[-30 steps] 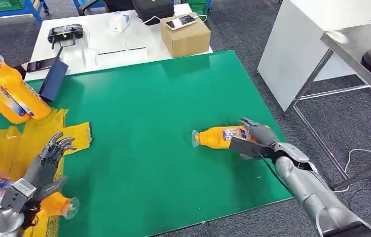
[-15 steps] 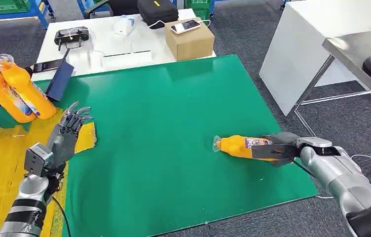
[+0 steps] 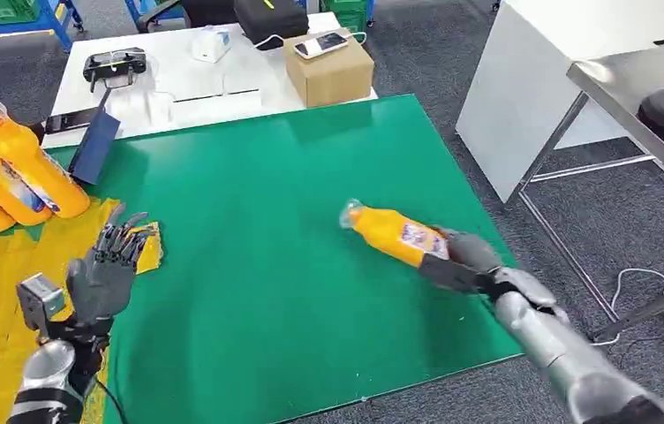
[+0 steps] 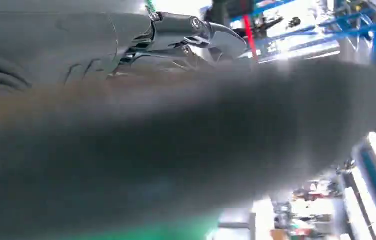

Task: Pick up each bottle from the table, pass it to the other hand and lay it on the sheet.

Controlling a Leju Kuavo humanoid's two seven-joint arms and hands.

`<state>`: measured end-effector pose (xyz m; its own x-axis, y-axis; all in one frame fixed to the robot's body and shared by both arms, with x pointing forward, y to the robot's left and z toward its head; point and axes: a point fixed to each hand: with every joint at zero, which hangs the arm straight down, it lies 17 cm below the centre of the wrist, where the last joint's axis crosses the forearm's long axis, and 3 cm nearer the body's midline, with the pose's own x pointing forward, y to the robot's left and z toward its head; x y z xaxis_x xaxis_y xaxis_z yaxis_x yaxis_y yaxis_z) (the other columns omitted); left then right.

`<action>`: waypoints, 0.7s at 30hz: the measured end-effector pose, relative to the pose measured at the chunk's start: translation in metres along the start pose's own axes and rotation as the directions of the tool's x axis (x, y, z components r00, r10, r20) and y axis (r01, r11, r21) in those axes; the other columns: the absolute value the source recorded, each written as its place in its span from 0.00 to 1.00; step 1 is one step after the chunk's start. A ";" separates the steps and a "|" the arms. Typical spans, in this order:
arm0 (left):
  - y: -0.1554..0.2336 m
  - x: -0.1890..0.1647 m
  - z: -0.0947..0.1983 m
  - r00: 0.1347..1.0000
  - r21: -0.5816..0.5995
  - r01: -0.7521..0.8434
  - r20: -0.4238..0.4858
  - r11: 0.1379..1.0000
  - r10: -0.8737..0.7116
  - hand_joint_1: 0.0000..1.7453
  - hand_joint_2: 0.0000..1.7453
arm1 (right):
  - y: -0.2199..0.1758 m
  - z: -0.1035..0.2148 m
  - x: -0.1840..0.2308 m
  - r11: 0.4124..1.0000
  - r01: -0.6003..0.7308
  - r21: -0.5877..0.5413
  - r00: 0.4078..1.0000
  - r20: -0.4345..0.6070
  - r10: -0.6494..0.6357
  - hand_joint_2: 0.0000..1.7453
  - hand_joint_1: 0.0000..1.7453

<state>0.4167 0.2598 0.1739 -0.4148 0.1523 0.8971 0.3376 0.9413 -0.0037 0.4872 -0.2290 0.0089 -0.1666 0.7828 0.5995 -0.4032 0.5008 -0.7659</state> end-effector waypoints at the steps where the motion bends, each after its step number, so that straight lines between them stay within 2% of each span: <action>1: -0.004 0.003 0.003 0.999 0.010 -0.041 0.004 0.999 0.041 0.00 1.00 | 0.013 0.002 0.027 0.998 0.063 -0.010 0.997 0.048 -0.062 1.00 1.00; 3: -0.011 0.012 0.011 0.994 0.031 -0.109 0.024 0.994 0.108 0.00 1.00 | 0.017 0.007 0.081 0.985 0.166 -0.046 0.975 0.159 -0.157 1.00 1.00; 7: -0.026 0.023 0.018 0.987 0.060 -0.154 0.048 0.986 0.151 0.00 1.00 | 0.006 0.016 0.165 0.952 0.295 -0.085 0.910 0.330 -0.253 1.00 1.00; 12: -0.027 0.023 0.017 0.987 0.062 -0.155 0.049 0.986 0.153 0.00 1.00 | 0.005 0.017 0.170 0.950 0.302 -0.085 0.905 0.339 -0.257 1.00 1.00; 14: -0.036 0.029 0.017 0.984 0.074 -0.170 0.064 0.983 0.165 0.00 1.00 | -0.003 0.023 0.206 0.931 0.353 -0.093 0.866 0.409 -0.287 1.00 1.00; 16: -0.039 0.037 0.016 0.981 0.078 -0.183 0.086 0.980 0.176 0.00 1.00 | -0.014 0.028 0.225 0.917 0.384 -0.108 0.841 0.450 -0.299 1.00 1.00; 21: -0.071 0.045 0.006 0.973 0.037 -0.210 0.103 0.977 0.206 0.00 1.00 | -0.015 0.018 0.266 0.905 0.417 -0.080 0.809 0.486 -0.330 1.00 1.00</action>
<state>0.3689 0.2013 0.2121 -0.4210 0.3726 0.8270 0.3858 0.8987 -0.2085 0.4323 -0.0350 0.1845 -0.4389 0.2888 0.8509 -0.3625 0.8096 -0.4617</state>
